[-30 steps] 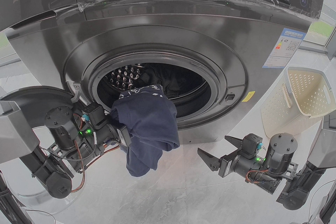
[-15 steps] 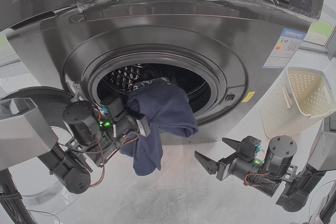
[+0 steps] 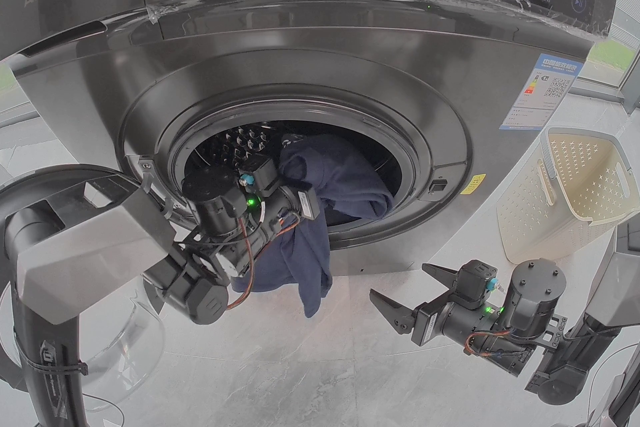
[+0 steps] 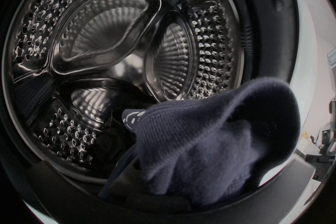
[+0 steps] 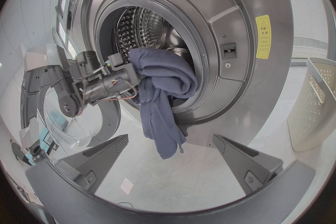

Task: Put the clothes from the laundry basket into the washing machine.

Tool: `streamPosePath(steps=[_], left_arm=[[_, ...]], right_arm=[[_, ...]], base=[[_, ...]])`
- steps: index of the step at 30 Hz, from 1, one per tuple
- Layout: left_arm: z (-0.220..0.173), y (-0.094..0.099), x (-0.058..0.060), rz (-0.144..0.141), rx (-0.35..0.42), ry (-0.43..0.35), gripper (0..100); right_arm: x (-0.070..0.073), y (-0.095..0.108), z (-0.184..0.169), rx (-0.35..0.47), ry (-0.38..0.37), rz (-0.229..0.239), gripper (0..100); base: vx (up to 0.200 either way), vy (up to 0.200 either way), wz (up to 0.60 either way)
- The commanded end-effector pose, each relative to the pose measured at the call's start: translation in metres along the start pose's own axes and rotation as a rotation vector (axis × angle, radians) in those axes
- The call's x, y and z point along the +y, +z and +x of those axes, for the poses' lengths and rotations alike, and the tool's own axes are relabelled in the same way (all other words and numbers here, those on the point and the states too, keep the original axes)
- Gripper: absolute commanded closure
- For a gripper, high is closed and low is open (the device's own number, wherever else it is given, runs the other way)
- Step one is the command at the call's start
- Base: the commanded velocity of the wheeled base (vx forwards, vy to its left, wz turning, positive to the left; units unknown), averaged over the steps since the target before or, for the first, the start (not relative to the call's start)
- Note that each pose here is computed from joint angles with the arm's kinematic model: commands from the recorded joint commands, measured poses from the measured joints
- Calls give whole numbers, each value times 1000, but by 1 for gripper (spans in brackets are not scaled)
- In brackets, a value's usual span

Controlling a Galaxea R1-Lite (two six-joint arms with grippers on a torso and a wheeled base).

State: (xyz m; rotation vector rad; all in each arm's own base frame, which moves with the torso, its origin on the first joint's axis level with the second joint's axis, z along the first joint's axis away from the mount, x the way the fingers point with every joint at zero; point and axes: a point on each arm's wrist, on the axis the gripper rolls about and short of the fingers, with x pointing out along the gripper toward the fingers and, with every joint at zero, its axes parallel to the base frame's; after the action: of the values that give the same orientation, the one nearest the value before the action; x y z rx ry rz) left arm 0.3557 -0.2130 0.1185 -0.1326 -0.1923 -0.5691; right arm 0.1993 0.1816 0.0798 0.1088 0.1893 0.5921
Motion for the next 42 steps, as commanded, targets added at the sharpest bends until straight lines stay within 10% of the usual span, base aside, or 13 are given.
streamPosePath(steps=[1, 25, 26, 32, 35, 42], left_arm=[[41, -18, 18, 7, 10, 59, 100], [105, 8, 44, 3, -116, 208, 100], [103, 7, 44, 1, -106, 208, 0], [94, 14, 41, -55, -73, 210, 0], [78, 23, 37, -132, 28, 206, 0], [50, 4, 30, -139, 204, 191, 0]], right_arm=[[1, -1, 0, 2, 6, -1, 0], [4, -3, -1, 14, 16, -4, 0], [4, -3, -1, 14, 16, -4, 0], [4, -3, -1, 14, 16, -3, 0], [4, -3, -1, 14, 16, -3, 0], [4, -4, -1, 16, 15, -3, 0]], base=[[0, 0, 0], [0, 0, 0], [0, 0, 0], [0, 0, 0], [0, 0, 0], [0, 0, 0]])
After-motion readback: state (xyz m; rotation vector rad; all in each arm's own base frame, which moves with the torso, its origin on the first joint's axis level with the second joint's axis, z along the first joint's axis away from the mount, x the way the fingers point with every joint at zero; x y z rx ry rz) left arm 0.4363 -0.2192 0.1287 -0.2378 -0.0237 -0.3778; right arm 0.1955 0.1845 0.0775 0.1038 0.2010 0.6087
